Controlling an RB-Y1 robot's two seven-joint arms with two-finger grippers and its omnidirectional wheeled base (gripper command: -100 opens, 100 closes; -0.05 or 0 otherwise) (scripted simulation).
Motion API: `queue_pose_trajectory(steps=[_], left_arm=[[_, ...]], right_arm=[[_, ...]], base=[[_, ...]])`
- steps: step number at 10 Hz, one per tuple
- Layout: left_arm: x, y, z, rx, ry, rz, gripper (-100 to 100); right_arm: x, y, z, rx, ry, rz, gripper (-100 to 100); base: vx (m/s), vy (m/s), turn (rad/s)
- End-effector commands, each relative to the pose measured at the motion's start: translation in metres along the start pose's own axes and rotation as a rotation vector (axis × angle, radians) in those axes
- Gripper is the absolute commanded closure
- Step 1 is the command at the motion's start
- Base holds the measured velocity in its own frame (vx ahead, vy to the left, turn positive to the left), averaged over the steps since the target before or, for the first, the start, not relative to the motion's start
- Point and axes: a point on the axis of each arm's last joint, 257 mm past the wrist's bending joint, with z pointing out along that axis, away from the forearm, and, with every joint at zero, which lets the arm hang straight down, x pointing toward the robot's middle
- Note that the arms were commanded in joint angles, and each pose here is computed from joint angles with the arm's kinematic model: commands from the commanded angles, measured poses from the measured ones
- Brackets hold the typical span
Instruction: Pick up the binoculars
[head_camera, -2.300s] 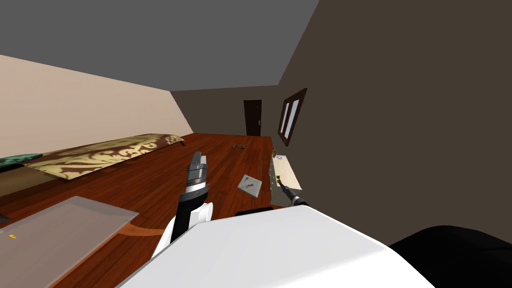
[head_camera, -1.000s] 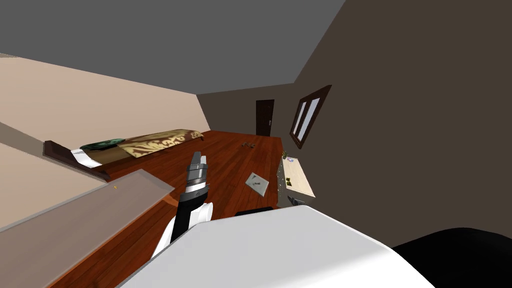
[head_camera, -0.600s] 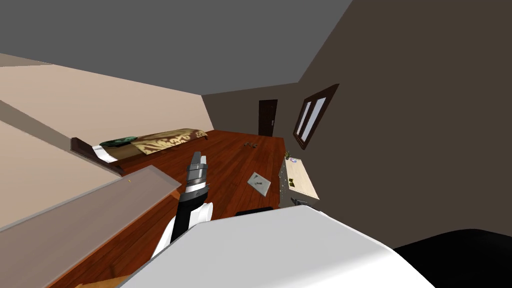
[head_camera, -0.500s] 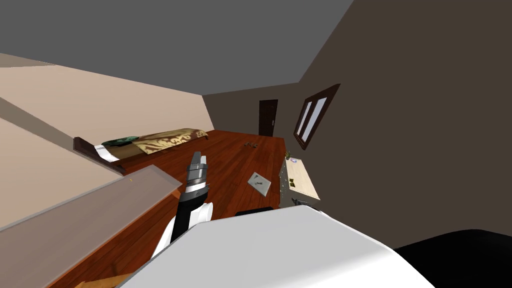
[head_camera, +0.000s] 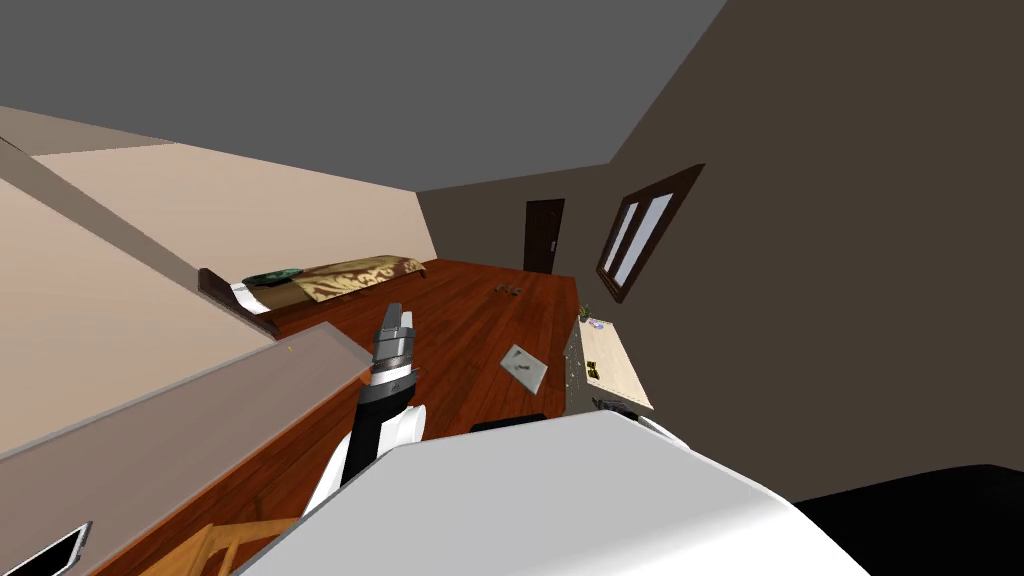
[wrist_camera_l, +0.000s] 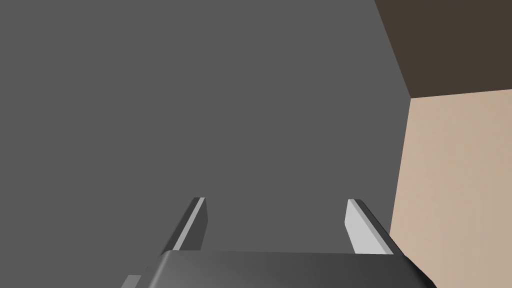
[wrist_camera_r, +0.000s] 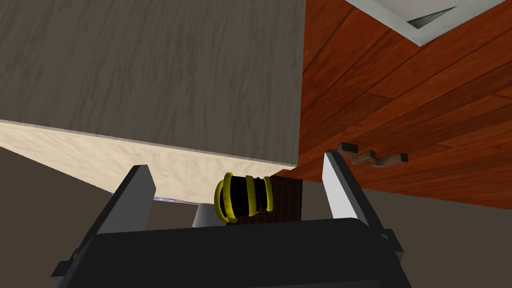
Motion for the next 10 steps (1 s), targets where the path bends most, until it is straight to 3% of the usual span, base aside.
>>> queue_pose_trajectory(steps=[1,4,5,6,8,9,10], left_arm=[[0.000,0.000,0.000,0.000,0.000,0.000,0],[0.000,0.000,0.000,0.000,0.000,0.000,0],[0.000,0.000,0.000,0.000,0.000,0.000,0],[0.000,0.000,0.000,0.000,0.000,0.000,0],[0.000,0.000,0.000,0.000,0.000,0.000,0],[0.000,0.000,0.000,0.000,0.000,0.000,0],[0.000,0.000,0.000,0.000,0.000,0.000,0]], right_arm=[[-0.003,-0.018,0.003,0.039,0.013,-0.050,-100],[-0.018,-0.052,0.009,0.114,0.026,-0.141,-100],[-0.018,-0.052,0.009,0.114,0.026,-0.141,-100],[-0.033,-0.058,0.012,0.128,0.013,-0.167,-100],[-0.032,-0.059,0.011,0.128,0.015,-0.161,-100],[-0.032,-0.059,0.011,0.127,0.014,-0.162,0],[-0.030,-0.049,0.011,0.098,0.009,-0.197,-100]], base=[[0.025,0.032,0.132],[0.056,0.031,0.130],[0.081,0.018,0.072],[0.133,0.006,0.169],[0.082,0.000,0.044],[0.010,0.000,0.001],[0.075,-0.041,-0.336]])
